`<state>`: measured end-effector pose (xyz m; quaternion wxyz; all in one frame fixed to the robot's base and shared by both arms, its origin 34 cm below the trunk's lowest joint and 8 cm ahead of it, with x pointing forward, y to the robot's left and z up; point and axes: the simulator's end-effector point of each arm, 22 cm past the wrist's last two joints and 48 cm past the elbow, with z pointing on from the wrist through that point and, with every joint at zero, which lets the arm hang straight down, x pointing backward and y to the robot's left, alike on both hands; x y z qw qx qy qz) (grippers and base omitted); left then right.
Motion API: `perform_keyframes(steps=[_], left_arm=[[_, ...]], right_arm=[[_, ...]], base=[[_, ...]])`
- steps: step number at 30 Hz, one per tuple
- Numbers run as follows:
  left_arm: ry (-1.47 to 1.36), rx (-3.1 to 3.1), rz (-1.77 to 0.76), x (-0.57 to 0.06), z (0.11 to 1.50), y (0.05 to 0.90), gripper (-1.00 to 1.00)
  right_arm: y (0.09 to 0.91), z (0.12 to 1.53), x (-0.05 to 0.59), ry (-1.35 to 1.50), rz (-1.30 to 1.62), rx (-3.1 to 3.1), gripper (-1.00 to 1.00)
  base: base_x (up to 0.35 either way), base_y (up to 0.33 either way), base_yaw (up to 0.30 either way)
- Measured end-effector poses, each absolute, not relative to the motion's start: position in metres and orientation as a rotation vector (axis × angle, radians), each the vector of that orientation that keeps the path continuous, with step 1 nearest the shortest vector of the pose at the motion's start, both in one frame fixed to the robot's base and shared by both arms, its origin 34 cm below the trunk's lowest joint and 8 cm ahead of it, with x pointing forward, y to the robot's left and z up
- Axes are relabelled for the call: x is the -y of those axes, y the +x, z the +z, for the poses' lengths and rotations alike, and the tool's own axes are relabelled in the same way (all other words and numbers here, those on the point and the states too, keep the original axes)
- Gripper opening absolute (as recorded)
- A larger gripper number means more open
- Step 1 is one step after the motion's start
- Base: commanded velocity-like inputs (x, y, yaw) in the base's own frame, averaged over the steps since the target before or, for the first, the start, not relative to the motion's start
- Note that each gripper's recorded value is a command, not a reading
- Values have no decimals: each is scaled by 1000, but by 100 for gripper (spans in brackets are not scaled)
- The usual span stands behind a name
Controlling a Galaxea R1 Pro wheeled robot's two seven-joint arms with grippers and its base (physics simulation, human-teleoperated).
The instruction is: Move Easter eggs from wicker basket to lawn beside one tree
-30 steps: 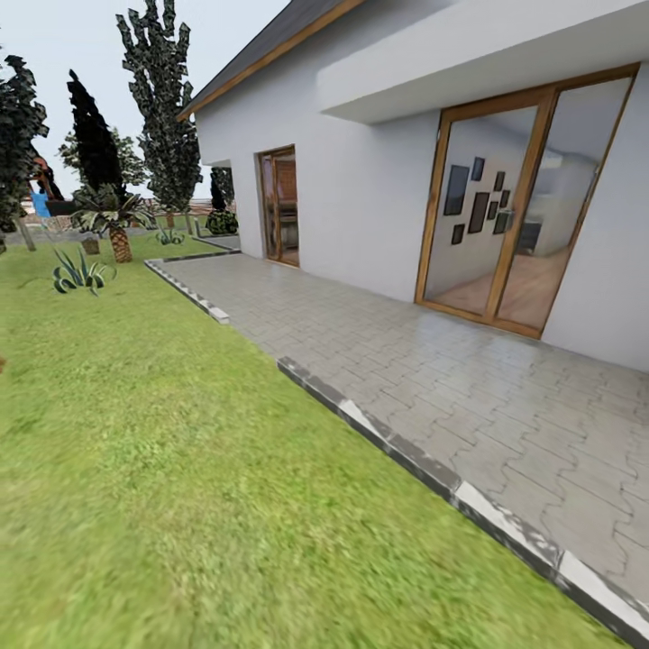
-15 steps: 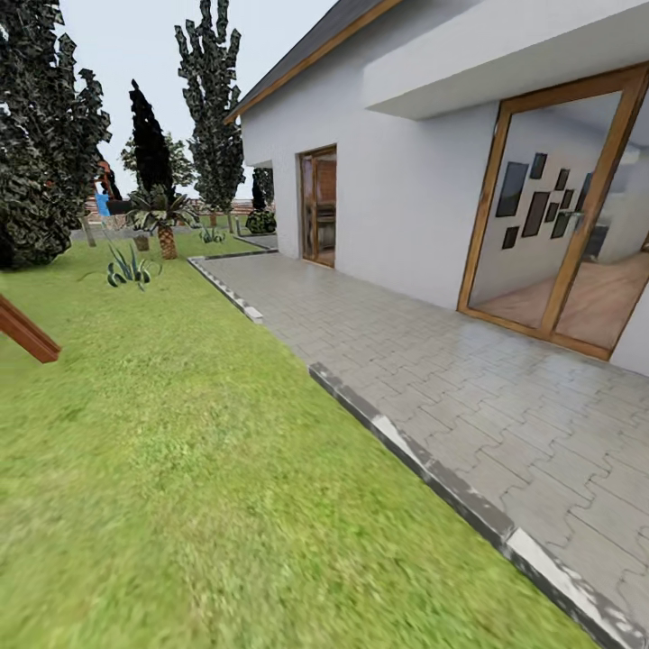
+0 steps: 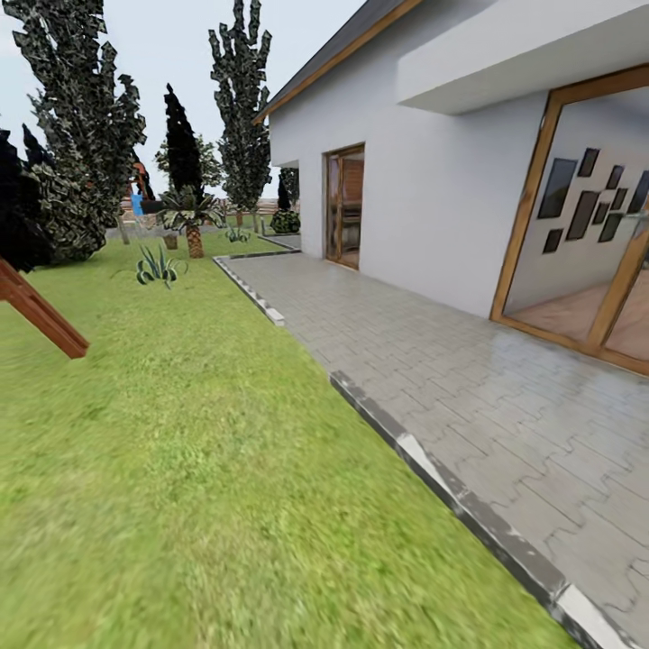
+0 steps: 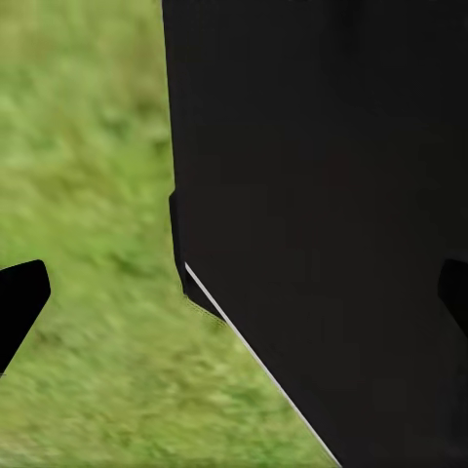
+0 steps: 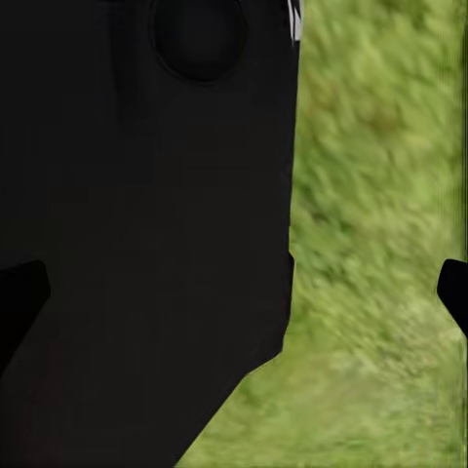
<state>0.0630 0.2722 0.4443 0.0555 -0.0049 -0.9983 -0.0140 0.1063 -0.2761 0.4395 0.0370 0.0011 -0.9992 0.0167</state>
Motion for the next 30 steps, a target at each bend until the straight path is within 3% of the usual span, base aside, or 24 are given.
perform_keyframes(steps=[30], left_arm=[[-15, 3030, -43, -272, 444, 63, 100]], right_arm=[[107, 439, 276, 4, 52, 3068, 100]], base=[[333, 0, 258]])
